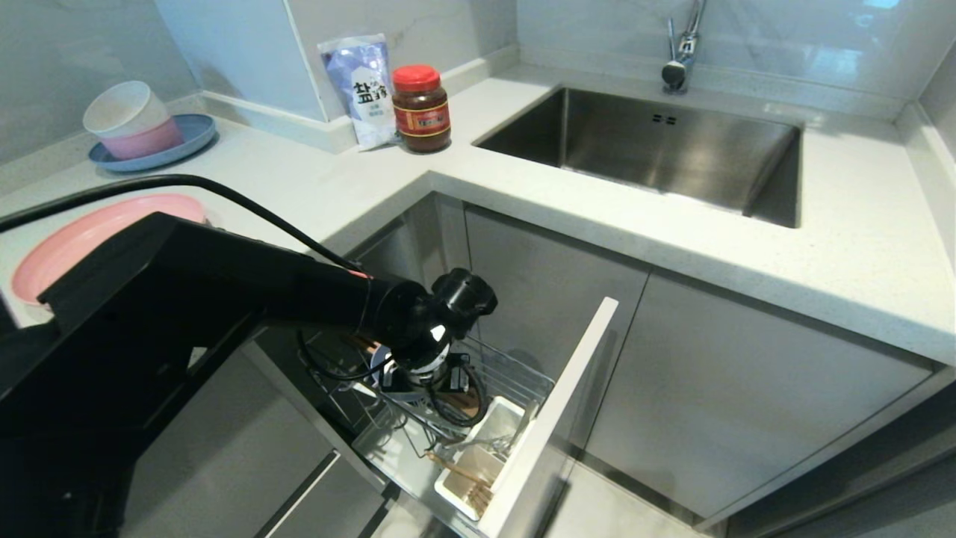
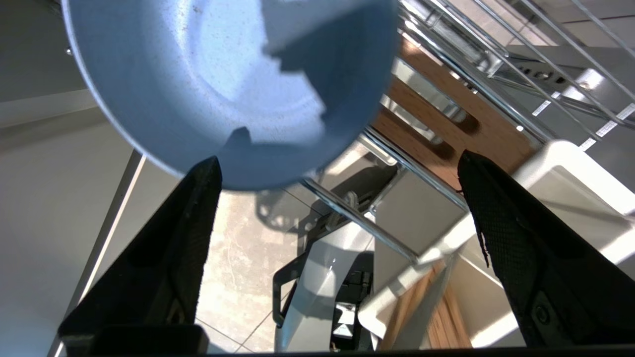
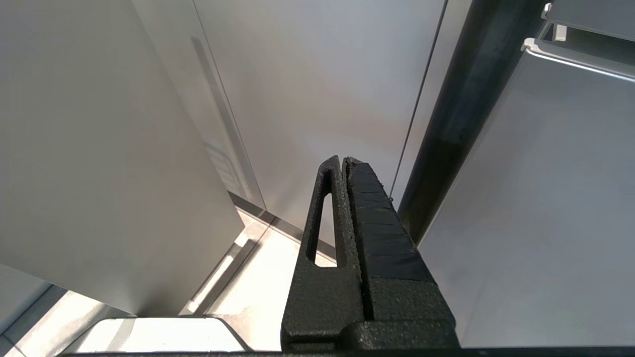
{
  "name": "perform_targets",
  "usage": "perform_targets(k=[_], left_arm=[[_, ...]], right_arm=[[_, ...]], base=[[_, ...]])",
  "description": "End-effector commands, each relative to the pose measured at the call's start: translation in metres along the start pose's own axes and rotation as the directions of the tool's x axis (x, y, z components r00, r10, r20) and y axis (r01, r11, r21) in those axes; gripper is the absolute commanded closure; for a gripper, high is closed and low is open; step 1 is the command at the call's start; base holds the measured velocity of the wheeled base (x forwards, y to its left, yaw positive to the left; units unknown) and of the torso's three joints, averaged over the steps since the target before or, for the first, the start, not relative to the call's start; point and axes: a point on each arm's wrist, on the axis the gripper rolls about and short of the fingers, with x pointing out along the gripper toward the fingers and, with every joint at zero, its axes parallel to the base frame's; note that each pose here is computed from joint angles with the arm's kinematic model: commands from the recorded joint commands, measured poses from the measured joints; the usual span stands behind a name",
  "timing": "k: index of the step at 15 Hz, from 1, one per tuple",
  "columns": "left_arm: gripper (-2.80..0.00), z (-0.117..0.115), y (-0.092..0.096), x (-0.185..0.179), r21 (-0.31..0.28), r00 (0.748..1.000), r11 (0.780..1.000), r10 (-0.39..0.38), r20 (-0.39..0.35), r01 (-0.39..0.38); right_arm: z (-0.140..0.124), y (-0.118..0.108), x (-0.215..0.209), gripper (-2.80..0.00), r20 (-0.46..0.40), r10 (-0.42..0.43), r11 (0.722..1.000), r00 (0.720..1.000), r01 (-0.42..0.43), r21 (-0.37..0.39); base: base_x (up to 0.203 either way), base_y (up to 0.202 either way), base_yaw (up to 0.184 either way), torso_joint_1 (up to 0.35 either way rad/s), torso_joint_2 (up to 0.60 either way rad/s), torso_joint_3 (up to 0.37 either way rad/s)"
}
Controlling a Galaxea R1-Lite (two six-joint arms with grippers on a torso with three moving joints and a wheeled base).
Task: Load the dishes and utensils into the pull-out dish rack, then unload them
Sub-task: Take the bowl out of the cupboard
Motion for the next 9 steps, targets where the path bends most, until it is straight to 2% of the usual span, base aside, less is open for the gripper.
perform_targets(k=[1, 9], left_arm=[[-2.8, -0.0007, -0.0027, 0.0098, 0.0, 1.0, 1.0, 0.013, -0.013, -0.013], [-2.8, 0.0004, -0.0048, 0.0124, -0.004, 1.0, 1.0, 0.013, -0.009, -0.013]], right_arm=[[-0.0005, 0.0, -0.0001, 0.0, 0.002, 0.0, 1.0, 1.0, 0.0, 0.0], [-0.0005, 0.0, -0.0002, 0.0, 0.003, 0.001, 1.0, 1.0, -0.001, 0.0]], base=[[0.0, 0.0, 0.0, 0.0, 0.0, 0.0], [0.0, 0.0, 0.0, 0.0, 0.0, 0.0]])
